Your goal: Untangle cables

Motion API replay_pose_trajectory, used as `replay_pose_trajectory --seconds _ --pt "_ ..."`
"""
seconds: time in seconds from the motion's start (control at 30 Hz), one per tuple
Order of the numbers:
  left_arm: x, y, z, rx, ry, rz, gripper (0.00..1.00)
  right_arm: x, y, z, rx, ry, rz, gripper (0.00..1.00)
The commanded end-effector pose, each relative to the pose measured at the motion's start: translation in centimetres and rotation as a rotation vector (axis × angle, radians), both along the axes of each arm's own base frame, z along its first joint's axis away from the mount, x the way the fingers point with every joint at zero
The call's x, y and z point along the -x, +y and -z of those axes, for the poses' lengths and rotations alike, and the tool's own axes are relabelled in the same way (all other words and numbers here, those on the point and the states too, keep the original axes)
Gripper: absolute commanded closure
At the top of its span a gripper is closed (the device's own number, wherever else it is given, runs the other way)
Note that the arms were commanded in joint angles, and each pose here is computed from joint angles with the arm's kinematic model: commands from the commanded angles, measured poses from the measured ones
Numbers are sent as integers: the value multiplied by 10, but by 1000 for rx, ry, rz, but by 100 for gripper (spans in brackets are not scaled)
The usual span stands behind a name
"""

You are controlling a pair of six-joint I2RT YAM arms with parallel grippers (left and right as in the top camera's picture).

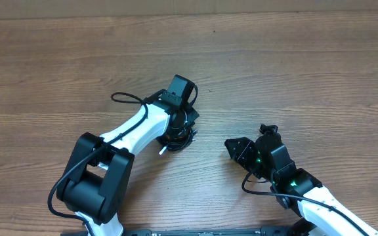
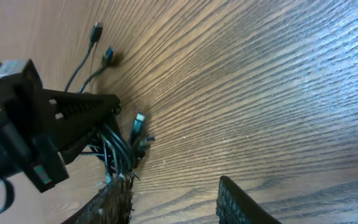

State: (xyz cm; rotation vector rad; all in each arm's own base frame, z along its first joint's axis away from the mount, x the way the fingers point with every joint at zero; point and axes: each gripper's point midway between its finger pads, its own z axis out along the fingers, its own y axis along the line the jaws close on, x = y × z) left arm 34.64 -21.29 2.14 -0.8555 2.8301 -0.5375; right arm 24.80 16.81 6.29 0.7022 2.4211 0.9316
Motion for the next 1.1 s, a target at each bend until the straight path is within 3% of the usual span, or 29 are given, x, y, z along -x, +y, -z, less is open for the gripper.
replay_pose_trajectory --seconds 0.0,0.1,0.4,0.63,0.77,0.93,1.07 --pt "-4 -32 -35 146 -103 371 96 -5 -2 -4 13 -26 9 58" --pt "8 -32 -75 241 -153 592 96 -5 0 -9 23 -60 -29 56" --pt "52 -17 -132 307 -294 948 96 -5 12 -37 -61 -134 -72 52" --pt "75 -33 -155 489 -356 1070 96 -5 29 -56 -164 -168 -129 52" --pt "82 -41 -168 579 -412 1120 96 -4 30 -53 -257 -62 -41 51" --pt "83 -43 -172 604 -430 1130 96 -3 31 -35 -320 78 54 48" --pt "83 -43 -172 605 -429 1130 96 -15 39 -38 -363 54 62 48"
